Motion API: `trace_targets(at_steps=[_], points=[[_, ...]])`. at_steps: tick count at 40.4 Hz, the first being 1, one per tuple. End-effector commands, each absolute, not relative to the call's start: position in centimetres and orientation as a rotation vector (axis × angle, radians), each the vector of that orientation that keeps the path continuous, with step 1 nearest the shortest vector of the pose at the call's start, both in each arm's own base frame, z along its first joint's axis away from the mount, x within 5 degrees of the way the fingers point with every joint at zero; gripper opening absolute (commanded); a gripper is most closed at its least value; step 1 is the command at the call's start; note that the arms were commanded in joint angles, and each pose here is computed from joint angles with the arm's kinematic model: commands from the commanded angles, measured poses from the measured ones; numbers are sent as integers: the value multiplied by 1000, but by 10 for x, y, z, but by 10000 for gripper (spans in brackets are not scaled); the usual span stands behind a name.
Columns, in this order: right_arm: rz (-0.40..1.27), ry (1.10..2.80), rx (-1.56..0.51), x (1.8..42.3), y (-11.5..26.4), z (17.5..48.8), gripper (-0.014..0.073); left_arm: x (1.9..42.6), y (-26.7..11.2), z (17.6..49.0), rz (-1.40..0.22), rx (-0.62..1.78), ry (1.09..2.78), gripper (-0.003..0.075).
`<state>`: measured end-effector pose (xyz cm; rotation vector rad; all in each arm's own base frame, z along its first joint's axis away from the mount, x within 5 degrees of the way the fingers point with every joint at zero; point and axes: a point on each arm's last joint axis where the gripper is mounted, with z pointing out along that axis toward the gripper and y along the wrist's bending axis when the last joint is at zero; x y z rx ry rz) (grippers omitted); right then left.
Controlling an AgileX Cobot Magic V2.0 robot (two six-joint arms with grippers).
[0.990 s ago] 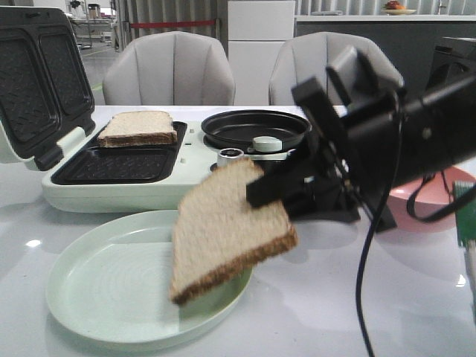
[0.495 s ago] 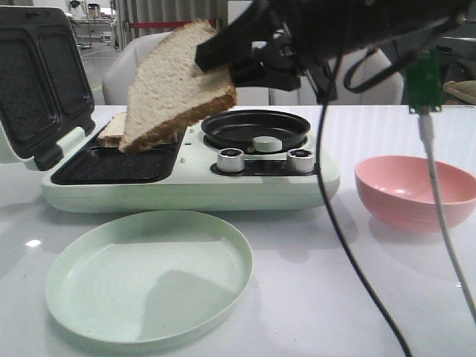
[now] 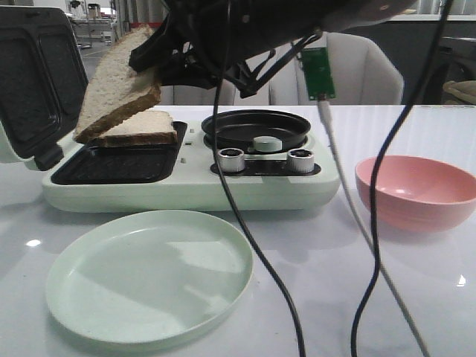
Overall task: Make breakfast with bread and shrimp
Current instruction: 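Carry the bread with the right gripper onto the nearer grill plate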
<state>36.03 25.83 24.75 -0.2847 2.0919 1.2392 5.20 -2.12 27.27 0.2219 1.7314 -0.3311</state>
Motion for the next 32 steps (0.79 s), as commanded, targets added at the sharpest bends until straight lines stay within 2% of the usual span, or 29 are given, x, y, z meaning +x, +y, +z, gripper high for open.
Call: trace_targets(at_steps=[1, 18, 21, 28, 32], points=[[1328, 1972, -283, 361, 268, 283, 240, 52, -21, 290, -350, 198, 1626, 405], [1247, 2004, -205, 371, 292, 269, 282, 52, -21, 290, -350, 198, 1626, 405], [1230, 2007, -193, 372, 291, 269, 349, 52, -21, 290, -350, 198, 1626, 405], [1209, 2011, -179, 373, 290, 268, 575, 52, -21, 290, -350, 198, 1626, 405], [1191, 2014, -178, 374, 289, 267, 631, 52, -21, 290, -350, 198, 1626, 405]])
